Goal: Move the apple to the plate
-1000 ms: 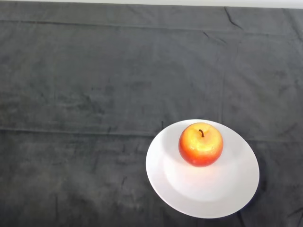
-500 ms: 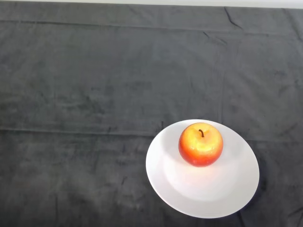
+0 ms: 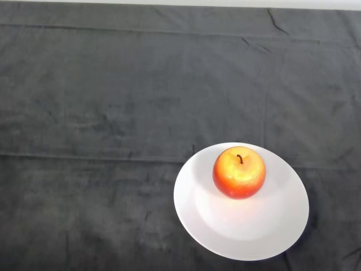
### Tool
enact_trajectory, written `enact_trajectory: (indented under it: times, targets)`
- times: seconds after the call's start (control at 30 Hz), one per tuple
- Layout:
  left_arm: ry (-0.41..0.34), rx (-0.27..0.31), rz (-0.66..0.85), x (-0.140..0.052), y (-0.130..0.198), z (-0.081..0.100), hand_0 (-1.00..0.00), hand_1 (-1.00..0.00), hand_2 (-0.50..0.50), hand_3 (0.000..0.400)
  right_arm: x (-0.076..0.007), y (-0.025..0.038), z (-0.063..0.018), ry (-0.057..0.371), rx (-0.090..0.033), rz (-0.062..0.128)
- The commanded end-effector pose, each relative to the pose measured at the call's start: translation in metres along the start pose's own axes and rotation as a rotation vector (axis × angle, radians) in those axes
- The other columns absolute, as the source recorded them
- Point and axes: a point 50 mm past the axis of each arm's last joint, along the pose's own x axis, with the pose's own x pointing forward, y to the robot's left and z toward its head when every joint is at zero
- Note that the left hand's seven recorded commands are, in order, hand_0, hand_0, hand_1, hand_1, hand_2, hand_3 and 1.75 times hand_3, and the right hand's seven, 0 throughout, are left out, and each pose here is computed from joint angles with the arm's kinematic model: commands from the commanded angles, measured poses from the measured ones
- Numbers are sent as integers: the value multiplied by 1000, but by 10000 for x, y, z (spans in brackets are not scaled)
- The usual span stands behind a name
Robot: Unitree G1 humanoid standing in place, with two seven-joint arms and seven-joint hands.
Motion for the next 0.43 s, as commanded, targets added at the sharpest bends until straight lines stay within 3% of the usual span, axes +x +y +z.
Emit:
enact_trajectory:
  times: [0.03, 0.43]
  targets:
    - [-9, 33, 41, -5, 187, -47, 0, 0, 0, 0, -24, 48, -144, 41, 1, 17]
    - [-6, 35, 35, -6, 171, -47, 0, 0, 0, 0, -24, 48, -144, 41, 1, 17]
